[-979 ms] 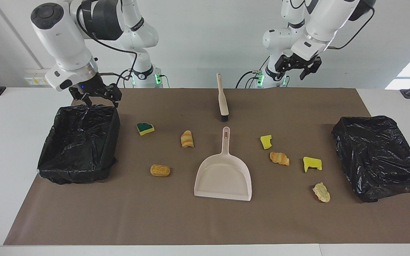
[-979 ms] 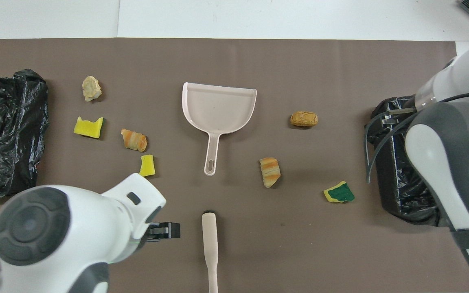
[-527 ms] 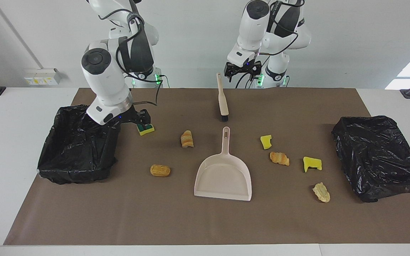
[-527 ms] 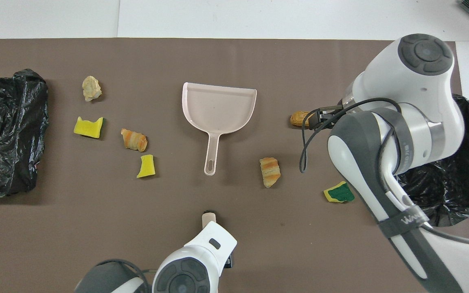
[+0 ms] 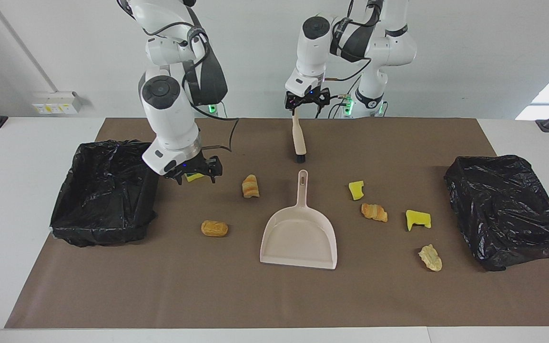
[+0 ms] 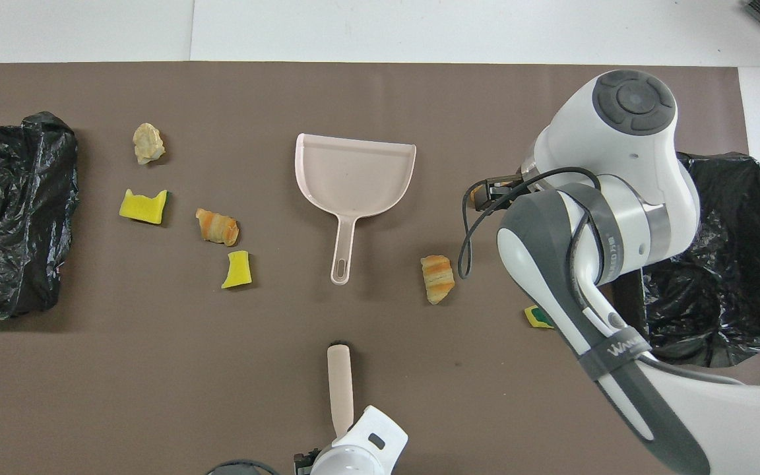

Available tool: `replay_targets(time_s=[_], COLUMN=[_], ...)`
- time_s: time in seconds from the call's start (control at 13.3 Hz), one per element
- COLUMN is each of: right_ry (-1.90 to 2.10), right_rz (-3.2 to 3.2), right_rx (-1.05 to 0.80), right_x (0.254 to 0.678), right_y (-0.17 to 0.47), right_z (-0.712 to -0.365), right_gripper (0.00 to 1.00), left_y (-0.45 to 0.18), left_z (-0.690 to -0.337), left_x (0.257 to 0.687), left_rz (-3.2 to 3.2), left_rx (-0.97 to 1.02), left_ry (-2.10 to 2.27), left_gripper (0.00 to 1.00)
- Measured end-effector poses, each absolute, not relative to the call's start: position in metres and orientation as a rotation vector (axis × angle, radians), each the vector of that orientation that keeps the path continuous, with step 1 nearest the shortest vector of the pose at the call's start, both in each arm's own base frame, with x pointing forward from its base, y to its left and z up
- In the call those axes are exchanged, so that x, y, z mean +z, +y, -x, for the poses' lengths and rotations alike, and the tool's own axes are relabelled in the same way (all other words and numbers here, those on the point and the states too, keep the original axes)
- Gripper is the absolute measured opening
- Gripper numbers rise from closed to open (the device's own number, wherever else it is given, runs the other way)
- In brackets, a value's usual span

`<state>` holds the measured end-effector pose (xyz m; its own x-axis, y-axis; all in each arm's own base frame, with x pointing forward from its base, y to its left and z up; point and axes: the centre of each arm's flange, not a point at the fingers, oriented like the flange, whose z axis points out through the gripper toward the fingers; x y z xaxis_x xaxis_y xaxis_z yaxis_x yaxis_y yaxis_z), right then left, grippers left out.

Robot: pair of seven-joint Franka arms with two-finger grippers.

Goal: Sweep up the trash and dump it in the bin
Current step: 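Grasp the brush handle with the left gripper and the dustpan handle with the right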

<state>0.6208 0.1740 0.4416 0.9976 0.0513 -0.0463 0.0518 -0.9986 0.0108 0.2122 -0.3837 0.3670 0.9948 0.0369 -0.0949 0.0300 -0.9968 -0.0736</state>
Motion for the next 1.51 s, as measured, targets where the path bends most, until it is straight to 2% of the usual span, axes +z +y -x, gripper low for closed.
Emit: replay_targets(time_s=[0.68, 1.28, 1.36, 1.43, 1.51], right_ry=[0.081, 0.081, 0.081, 0.081, 0.081], right_rz=[-3.124, -3.124, -3.124, -3.124, -3.124], right_rx=[-0.091, -0.091, -0.092, -0.092, -0.092], right_x=[0.435, 0.435, 0.435, 0.435, 0.435], right_y=[0.173, 0.173, 0.173, 0.173, 0.173], right_z=[-0.619, -0.619, -0.619, -0.619, -0.619], right_gripper=[1.00, 1.00, 1.00, 1.00, 1.00], left_y=[-0.395, -0.393, -0.392, -0.392, -0.393], left_z=[-0.176, -0.181, -0.182, -0.182, -0.181], left_x=[0.351, 0.339, 0.339, 0.339, 0.338], left_rz=[3.042, 3.055, 3.055, 3.055, 3.053], left_rx=[0.163, 0.182, 0.183, 0.183, 0.183], left_ry=[0.055, 0.042, 0.039, 0.038, 0.042], left_gripper=[1.00, 1.00, 0.95, 0.84, 0.69])
